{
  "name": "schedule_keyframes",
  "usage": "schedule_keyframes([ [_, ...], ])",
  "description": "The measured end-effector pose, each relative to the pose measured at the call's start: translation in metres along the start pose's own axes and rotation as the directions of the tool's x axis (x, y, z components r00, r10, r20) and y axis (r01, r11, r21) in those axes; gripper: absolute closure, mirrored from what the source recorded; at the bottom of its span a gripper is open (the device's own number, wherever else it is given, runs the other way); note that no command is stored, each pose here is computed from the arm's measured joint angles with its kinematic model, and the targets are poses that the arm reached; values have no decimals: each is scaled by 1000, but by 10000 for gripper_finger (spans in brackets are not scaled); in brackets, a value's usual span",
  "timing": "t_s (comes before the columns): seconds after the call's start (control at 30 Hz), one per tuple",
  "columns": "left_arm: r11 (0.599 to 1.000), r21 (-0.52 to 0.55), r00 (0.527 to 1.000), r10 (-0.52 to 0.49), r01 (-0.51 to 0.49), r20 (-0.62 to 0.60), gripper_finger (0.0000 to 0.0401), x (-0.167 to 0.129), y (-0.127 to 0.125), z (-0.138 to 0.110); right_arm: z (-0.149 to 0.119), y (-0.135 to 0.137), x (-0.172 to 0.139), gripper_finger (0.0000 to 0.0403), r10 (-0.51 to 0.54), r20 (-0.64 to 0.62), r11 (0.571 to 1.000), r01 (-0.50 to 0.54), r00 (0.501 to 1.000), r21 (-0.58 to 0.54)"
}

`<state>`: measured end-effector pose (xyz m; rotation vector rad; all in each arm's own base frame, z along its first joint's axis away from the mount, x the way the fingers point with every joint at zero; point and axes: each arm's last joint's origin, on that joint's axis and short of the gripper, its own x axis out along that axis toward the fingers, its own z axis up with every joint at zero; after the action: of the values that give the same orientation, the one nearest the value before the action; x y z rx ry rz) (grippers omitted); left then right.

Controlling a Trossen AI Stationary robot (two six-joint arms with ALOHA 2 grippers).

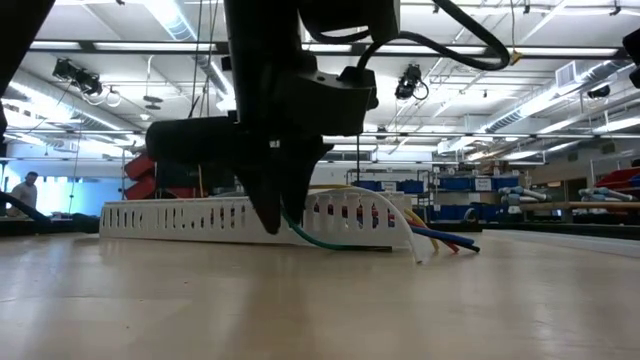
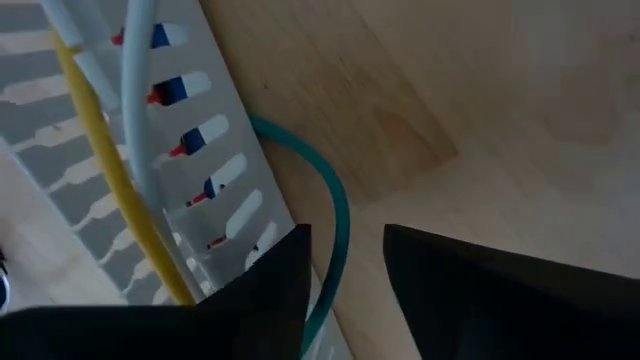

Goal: Ziptie cables
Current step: Put the ziptied cables in a white cable duct

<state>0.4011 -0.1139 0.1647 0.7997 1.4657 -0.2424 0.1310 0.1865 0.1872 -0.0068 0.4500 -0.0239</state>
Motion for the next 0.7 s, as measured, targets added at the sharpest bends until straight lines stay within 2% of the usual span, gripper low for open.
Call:
schedule_keyframes([
  [0.17, 1000, -12, 1000, 0, 0, 3, 345, 0, 1, 0, 0, 0, 0, 243, -1, 1, 1000, 1, 1000, 2],
  [0.27, 999, -53, 1000, -5, 5, -4, 389, 2, 4, -2, 0, 0, 0, 243, -2, 2, 1000, 2, 1000, 10],
  [0.5, 995, -100, 1000, -14, 14, -1, 398, -1, 9, -3, 1, 0, 0, 243, 1, 5, 1000, -1, 1000, 22],
  [0.7, 987, -158, 996, -18, 32, 89, 400, -28, 18, 3, 1, 0, 0, 243, 1, 4, 1000, -1, 1000, 24],
])
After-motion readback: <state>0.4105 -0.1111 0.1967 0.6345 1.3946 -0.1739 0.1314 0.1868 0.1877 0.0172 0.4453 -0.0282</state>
